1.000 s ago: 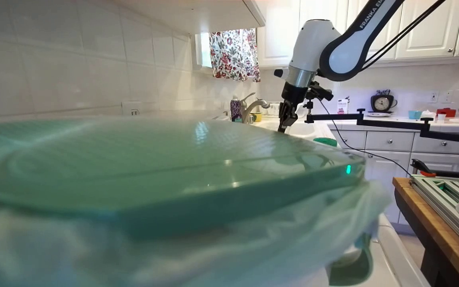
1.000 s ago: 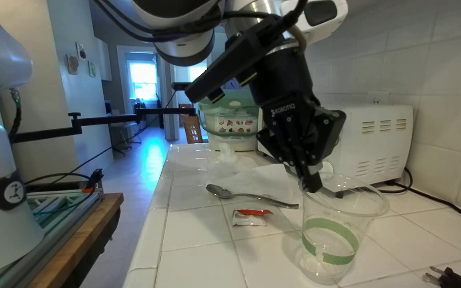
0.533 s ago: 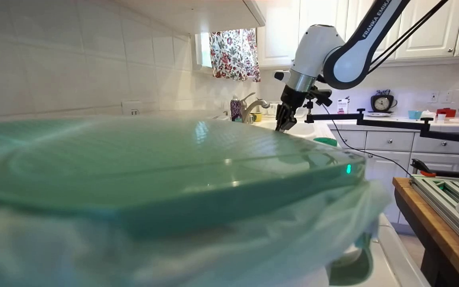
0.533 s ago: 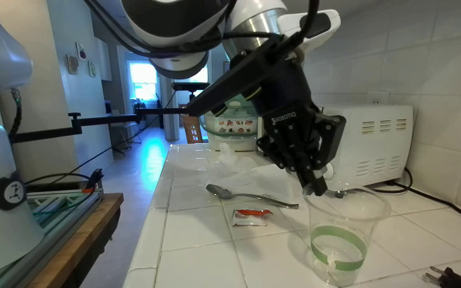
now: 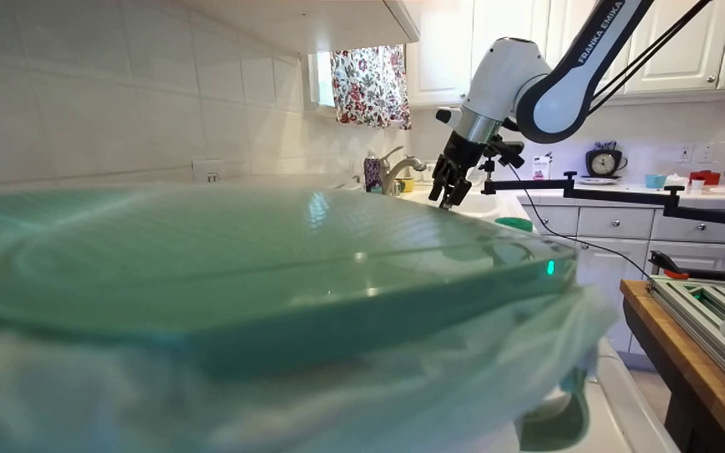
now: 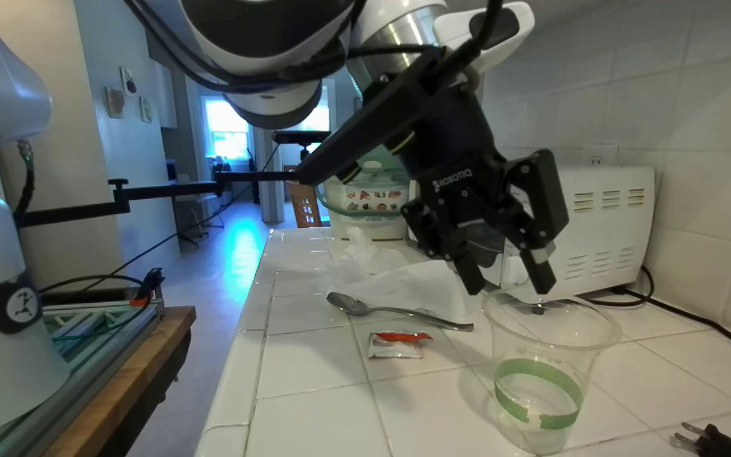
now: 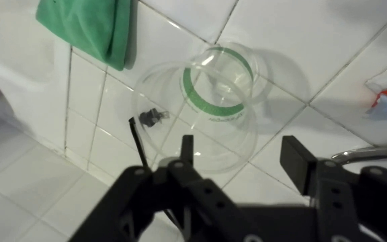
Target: Pour out the objects from the cup
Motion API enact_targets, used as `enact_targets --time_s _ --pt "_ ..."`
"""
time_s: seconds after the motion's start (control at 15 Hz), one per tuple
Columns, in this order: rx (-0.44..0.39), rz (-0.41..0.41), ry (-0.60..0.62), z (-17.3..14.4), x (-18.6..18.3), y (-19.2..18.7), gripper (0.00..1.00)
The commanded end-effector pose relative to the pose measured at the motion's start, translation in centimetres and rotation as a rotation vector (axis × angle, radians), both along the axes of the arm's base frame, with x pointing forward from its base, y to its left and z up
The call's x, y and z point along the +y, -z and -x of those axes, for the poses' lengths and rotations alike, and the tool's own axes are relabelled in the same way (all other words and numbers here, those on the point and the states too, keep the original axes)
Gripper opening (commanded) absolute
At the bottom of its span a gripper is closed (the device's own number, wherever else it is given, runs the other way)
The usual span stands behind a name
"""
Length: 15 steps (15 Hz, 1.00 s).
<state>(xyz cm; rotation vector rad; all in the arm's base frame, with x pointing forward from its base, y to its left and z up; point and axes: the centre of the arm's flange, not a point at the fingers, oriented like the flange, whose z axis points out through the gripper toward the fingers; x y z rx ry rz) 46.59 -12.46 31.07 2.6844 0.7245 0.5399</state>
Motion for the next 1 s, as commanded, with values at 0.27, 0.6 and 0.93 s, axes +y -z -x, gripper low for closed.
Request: enact_targets --time_s 0.27,0.6,0.93 --pt "0.008 -0.037 0.206 3.4 2.8 -7.8 1.0" --pt "0.194 -0.232 0.352 5.0 6.9 -11.0 1.0" --pt "0.287 -0.308 0.395 6.0 7.3 -12.7 1.0"
